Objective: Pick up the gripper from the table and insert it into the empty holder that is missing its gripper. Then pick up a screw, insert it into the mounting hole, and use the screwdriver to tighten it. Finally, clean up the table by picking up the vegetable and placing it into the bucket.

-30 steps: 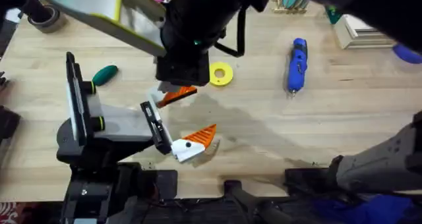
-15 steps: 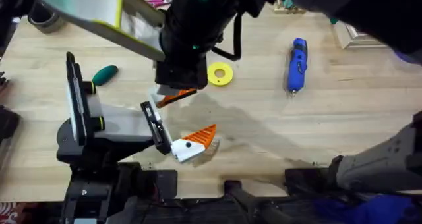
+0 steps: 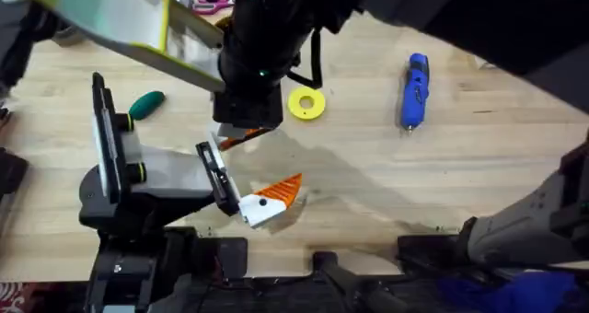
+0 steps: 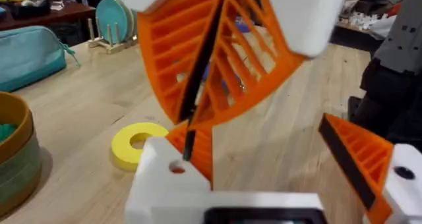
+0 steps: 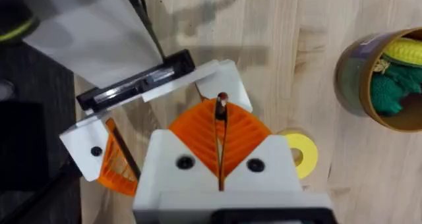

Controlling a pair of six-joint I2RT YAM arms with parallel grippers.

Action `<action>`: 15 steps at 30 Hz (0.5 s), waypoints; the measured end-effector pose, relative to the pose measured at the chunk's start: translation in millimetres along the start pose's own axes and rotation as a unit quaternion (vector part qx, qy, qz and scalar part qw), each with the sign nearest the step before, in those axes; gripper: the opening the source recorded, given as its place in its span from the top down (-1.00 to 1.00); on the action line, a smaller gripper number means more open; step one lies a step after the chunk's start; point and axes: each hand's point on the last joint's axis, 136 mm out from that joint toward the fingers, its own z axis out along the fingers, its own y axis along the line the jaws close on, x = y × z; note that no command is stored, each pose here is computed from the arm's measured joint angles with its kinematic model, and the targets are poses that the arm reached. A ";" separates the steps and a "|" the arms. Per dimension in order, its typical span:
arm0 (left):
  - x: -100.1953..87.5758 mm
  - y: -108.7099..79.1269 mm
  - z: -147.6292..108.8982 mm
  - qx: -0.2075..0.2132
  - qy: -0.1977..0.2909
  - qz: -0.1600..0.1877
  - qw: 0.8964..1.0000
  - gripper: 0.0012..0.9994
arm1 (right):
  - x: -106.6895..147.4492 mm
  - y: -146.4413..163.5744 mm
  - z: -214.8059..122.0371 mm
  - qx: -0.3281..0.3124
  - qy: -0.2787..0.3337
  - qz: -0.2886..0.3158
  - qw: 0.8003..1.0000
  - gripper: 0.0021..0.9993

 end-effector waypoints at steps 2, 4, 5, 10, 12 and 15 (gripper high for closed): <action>0.0 0.0 0.0 0.000 0.000 0.000 1.000 -0.97 | 0.0 0.0 0.1 0.000 0.000 0.000 1.000 0.99; 0.0 0.0 0.0 0.000 0.000 0.000 1.000 -0.97 | 0.1 0.0 0.1 0.000 0.000 -0.002 1.000 0.99; 0.1 0.0 0.0 0.000 0.000 0.000 1.000 -0.97 | 0.3 0.2 0.3 0.000 0.001 -0.003 1.000 0.99; 0.0 0.0 0.0 0.000 0.000 0.000 1.000 -0.97 | 1.8 0.5 2.4 -0.002 0.003 -0.009 1.000 0.99; 0.0 0.0 0.0 0.000 0.000 0.000 1.000 -0.97 | 2.5 0.8 3.2 -0.003 0.004 -0.011 1.000 0.99; 0.0 0.0 0.0 0.000 0.000 0.000 1.000 -0.97 | 2.8 0.9 3.5 -0.003 0.005 -0.012 1.000 0.99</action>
